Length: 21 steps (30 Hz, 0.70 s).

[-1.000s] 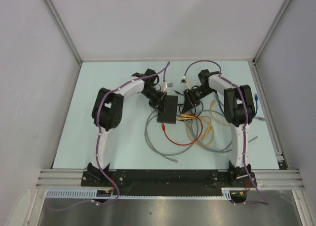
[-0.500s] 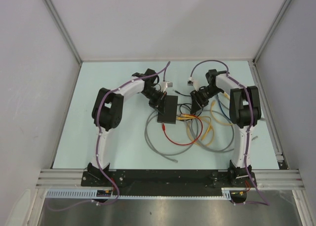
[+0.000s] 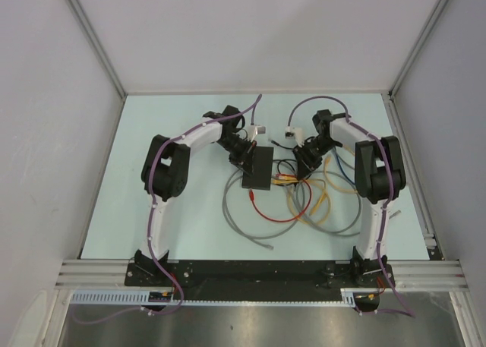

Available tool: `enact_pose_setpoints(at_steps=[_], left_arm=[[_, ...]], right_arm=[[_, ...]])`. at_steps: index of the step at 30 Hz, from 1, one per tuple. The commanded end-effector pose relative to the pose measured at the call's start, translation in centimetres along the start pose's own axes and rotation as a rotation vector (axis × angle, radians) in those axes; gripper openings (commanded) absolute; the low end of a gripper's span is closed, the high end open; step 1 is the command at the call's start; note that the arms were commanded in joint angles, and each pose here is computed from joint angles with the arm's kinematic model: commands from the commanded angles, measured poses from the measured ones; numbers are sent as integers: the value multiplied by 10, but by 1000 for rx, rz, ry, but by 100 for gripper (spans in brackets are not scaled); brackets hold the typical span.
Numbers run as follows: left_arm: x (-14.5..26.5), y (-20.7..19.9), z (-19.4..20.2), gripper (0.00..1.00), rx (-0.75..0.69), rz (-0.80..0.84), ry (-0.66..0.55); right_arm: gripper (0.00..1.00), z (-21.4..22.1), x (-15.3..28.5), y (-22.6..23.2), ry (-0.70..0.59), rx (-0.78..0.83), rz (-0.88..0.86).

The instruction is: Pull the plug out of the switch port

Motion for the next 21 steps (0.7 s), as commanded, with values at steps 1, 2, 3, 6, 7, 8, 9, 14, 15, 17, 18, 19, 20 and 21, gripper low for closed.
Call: enact_pose_setpoints(at_steps=[1, 2, 3, 6, 7, 8, 9, 14, 15, 17, 18, 19, 20, 21], left_arm=[[-9, 15, -5, 0, -62, -86, -1], [-9, 15, -4, 0, -60, -83, -1], [-9, 15, -6, 0, -59, -81, -5], [-9, 14, -7, 0, -59, -77, -10], [-9, 14, -7, 0, -59, -77, -10], [-9, 14, -6, 0, -60, -76, -9], [-9, 14, -6, 0, -56, -74, -8], [-10, 15, -6, 0, -48, -66, -13], [-11, 15, -6, 0, -46, -62, -12], [-11, 15, -7, 0, -41, -63, -15], [-11, 15, -6, 1, -40, -63, -14], [-11, 15, -7, 1, -42, -63, -16], [-11, 15, -6, 1, -40, -64, -13], [-10, 14, -7, 1, -43, -66, -16]], right_arm=[[27, -4, 27, 10, -47, 25, 75], [24, -3, 31, 11, -55, 24, 76], [20, -4, 38, 15, -73, 35, 79], [13, -1, 58, 13, -119, -3, 107], [12, 1, 71, 12, -162, -24, 110], [11, -1, 84, 11, -203, -40, 113], [11, 0, 94, 11, -227, -60, 102], [8, 7, 157, -2, -396, -134, 140], [9, 10, 164, -3, -406, -143, 147], [25, 11, 166, -1, -391, -126, 143], [32, 14, 162, 6, -349, -83, 130], [38, 14, 157, 13, -325, -55, 119], [39, 14, 154, 27, -305, -6, 110], [39, 19, 135, 43, -246, 55, 54]])
Point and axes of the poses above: each gripper's point midway between its finger pads, its own x axis back along the fingers, its own y axis along the line the jaws close on, z = x × y, the point moved 10 cm from there along x, back along the fingers, and after that the axes turned 5 degrees about -x, right-handed, at the moved point
